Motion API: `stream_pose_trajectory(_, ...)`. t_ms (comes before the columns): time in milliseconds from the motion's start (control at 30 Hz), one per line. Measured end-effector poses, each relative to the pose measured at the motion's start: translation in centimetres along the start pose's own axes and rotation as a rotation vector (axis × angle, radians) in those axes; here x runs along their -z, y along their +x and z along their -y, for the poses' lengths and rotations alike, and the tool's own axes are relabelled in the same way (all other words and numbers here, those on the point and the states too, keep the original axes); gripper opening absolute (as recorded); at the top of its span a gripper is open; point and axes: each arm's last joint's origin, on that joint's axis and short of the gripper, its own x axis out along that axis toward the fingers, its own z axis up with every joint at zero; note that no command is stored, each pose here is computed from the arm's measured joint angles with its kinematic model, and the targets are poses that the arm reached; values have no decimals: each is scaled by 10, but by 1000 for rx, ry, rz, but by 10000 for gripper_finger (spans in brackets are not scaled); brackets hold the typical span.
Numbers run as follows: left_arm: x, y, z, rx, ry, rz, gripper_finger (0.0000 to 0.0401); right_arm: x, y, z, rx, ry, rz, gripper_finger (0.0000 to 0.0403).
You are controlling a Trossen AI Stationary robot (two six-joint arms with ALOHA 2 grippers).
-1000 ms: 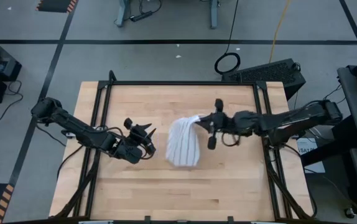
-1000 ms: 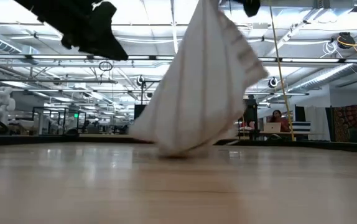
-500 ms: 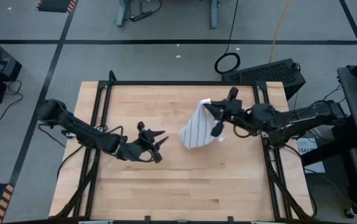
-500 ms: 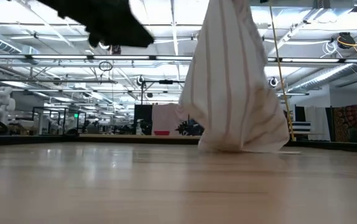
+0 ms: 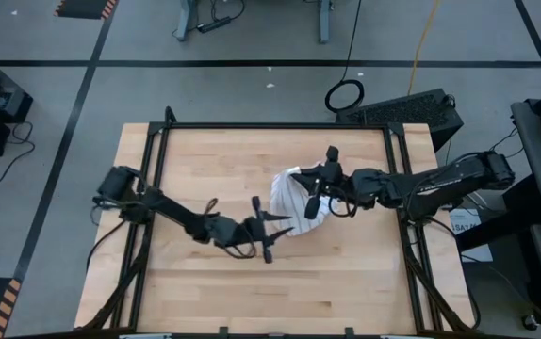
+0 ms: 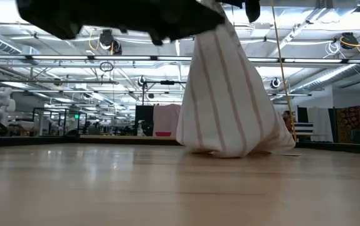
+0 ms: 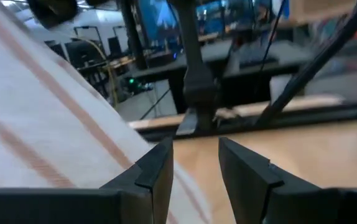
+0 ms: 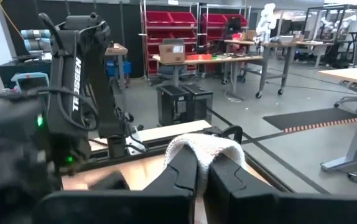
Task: Roll towel into tight, uniform cylinder
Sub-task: Fold the white brown kitchen towel
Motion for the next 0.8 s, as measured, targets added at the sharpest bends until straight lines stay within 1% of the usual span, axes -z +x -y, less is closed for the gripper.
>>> stream_pose_trajectory(67, 12, 9, -2, -35, 52, -38, 135, 0, 0, -1, -3, 0, -1, 4)
stream_pose_trajectory(133, 22, 14, -6, -110, 111, -93, 135, 0, -1, -3, -10, -1, -2, 4)
stream_pose_trajectory(167, 25, 15, -10, -178, 130, -130, 135, 0, -3, -4, -16, -3, -6, 4)
stream_pose_trajectory(233, 26, 15, -20, -349, 167, -200, 135, 0, -6, -6, -30, -9, -16, 4)
stream_pose_trajectory(300, 20, 12, -32, -534, 247, -275, 135, 0, -9, -8, -41, -15, -26, 4)
stream_pose_trajectory(367, 11, 10, -45, -665, 322, -336, 135, 1, -12, -10, -50, -21, -35, 4)
stream_pose_trajectory(433, -2, 8, -58, -725, 359, -364, 135, 1, -14, -13, -59, -26, -45, 4)
stream_pose_trajectory(467, -8, 7, -63, -738, 356, -359, 135, 2, -14, -13, -61, -25, -53, 4)
stream_pose_trajectory(533, -24, 2, -71, -725, 349, -331, 135, 5, -16, -14, -61, -22, -79, 4)
stream_pose_trajectory(600, -38, -7, -72, -658, 360, -320, 135, 9, -16, -14, -58, -20, -115, 4)
stream_pose_trajectory(667, -48, -18, -69, -552, 353, -318, 135, 13, -17, -13, -50, -16, -156, 4)
stream_pose_trajectory(733, -58, -30, -67, -422, 288, -309, 135, 16, -17, -13, -43, -8, -187, 4)
stream_pose_trajectory(800, -63, -39, -65, -270, 160, -291, 135, 18, -17, -12, -38, -5, -199, 4)
